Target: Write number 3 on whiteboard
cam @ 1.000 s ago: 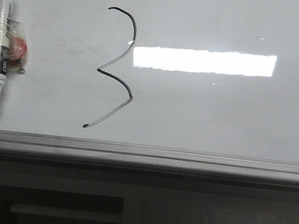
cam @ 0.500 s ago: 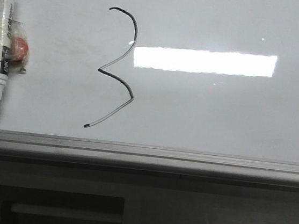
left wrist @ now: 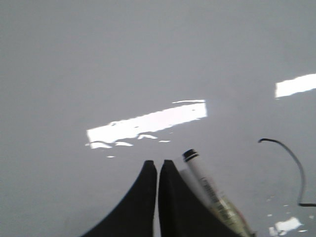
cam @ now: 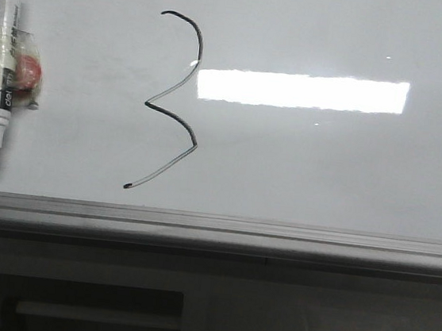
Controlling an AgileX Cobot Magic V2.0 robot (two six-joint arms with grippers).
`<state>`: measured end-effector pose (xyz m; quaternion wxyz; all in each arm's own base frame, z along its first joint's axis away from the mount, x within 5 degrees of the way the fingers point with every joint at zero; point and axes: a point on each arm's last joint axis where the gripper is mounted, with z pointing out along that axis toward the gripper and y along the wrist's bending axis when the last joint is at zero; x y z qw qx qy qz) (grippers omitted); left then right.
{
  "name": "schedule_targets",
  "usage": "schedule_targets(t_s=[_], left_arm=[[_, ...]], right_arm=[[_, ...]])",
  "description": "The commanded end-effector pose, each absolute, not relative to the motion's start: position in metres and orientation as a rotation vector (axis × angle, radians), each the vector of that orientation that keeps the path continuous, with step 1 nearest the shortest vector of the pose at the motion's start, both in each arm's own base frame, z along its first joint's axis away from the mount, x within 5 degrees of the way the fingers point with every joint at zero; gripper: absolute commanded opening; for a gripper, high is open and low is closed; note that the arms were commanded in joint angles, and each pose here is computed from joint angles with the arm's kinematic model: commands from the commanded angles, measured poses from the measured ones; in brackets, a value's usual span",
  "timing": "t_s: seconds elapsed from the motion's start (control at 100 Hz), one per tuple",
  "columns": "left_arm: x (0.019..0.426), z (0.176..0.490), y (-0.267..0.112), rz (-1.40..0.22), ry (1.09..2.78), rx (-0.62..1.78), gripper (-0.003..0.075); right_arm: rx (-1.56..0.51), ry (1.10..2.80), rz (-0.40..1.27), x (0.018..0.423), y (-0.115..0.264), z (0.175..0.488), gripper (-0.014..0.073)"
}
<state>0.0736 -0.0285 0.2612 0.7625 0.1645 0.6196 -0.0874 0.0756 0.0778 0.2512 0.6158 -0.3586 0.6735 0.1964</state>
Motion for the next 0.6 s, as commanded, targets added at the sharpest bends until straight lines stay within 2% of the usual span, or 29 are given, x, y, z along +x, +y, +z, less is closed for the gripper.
schedule_targets(t_s=[0.0, 0.27, 0.45, 0.59], left_arm=[[0.068, 0.267, -0.02, -0.117, 1.269, 0.29, -0.002], [0.057, 0.252, -0.002, 0.109, 1.384, 0.142, -0.0021], [0.056, 0.238, -0.002, 0.111, 1.438, 0.138, -0.0021], [0.055, 0.207, -0.002, 0.073, 1.493, 0.111, -0.0021]], right_arm=[[-0.765, 1.481, 0.44, 0.079, 0.077, 0.265, -0.0061], [-0.765, 1.481, 0.44, 0.079, 0.077, 0.265, -0.0061], [-0.765, 1.481, 0.44, 0.079, 0.077, 0.265, -0.0061], [-0.765, 1.481, 0.44, 0.079, 0.077, 0.265, -0.0061]])
